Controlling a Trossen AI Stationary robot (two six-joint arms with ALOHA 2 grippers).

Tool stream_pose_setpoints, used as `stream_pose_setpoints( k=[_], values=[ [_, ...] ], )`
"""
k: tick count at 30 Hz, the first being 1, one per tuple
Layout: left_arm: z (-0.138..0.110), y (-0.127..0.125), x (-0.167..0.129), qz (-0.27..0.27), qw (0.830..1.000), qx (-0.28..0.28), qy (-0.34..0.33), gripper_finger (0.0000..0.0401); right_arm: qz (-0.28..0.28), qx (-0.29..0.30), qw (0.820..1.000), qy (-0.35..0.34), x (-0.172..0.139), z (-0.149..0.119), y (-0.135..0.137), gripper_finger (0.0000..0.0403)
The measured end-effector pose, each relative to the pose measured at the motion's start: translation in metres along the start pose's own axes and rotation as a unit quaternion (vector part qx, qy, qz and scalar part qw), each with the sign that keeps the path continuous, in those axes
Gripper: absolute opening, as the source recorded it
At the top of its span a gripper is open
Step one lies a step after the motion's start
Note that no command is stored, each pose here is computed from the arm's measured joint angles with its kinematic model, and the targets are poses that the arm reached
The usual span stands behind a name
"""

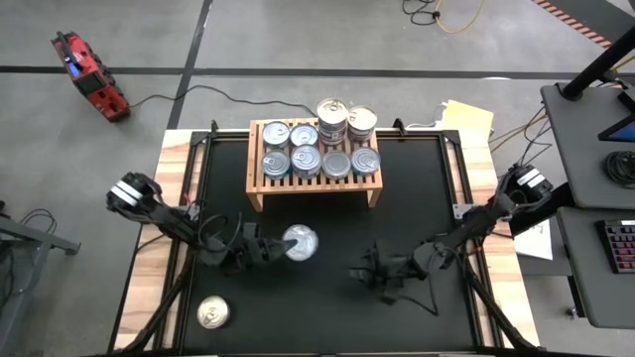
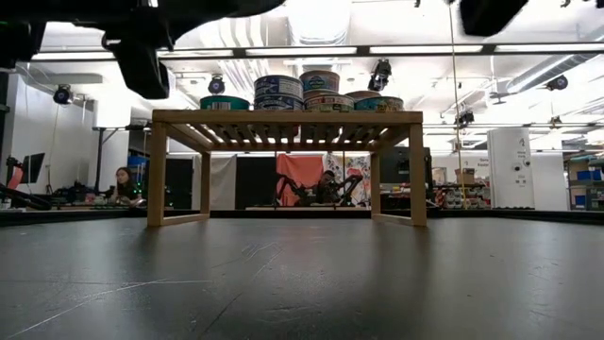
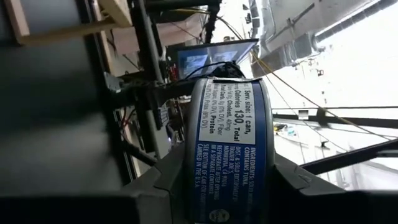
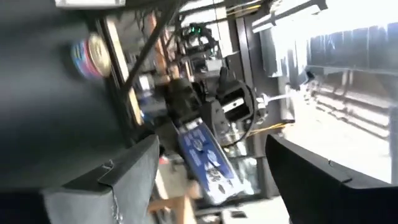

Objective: Stack canned seafood by type on shelf
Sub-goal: Stack the blue tuna can on top of the blue tuna can

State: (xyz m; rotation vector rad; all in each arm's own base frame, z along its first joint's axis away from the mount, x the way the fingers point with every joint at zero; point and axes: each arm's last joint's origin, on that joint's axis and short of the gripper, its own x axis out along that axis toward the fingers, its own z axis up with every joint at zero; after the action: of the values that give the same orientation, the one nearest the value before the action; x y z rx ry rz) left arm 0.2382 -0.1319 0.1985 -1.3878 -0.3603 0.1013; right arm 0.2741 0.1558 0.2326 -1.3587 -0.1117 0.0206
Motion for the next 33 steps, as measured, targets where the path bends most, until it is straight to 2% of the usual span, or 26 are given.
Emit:
stream_pose_setpoints(
  k=[10,21,24,26,33],
  values=[
    [-0.009,-0.002,0.007,-0.005,1.0,-0.011,0.004,0.0119,0.006,-0.154,0.983,0.097,0.042,-0.014,0.008,0.0311],
    [-0.011,0.001,0.008,0.006,1.0,0.005,0.014,0.0119,0.014,-0.239,0.961,0.139,0.076,-0.019,0.013,0.0274],
    [-0.011,0.001,0.008,0.007,0.999,0.043,0.014,0.0123,0.016,-0.241,0.959,0.148,0.08,-0.019,0.013,0.0253],
    [-0.011,0.001,0.008,0.006,0.998,0.055,0.016,0.0157,0.018,-0.241,0.959,0.149,0.08,-0.018,0.013,0.0235],
    [-0.011,0.001,0.008,0.001,0.997,0.077,0.024,0.033,0.02,-0.237,0.96,0.15,0.079,-0.019,0.015,0.0165]
  ],
)
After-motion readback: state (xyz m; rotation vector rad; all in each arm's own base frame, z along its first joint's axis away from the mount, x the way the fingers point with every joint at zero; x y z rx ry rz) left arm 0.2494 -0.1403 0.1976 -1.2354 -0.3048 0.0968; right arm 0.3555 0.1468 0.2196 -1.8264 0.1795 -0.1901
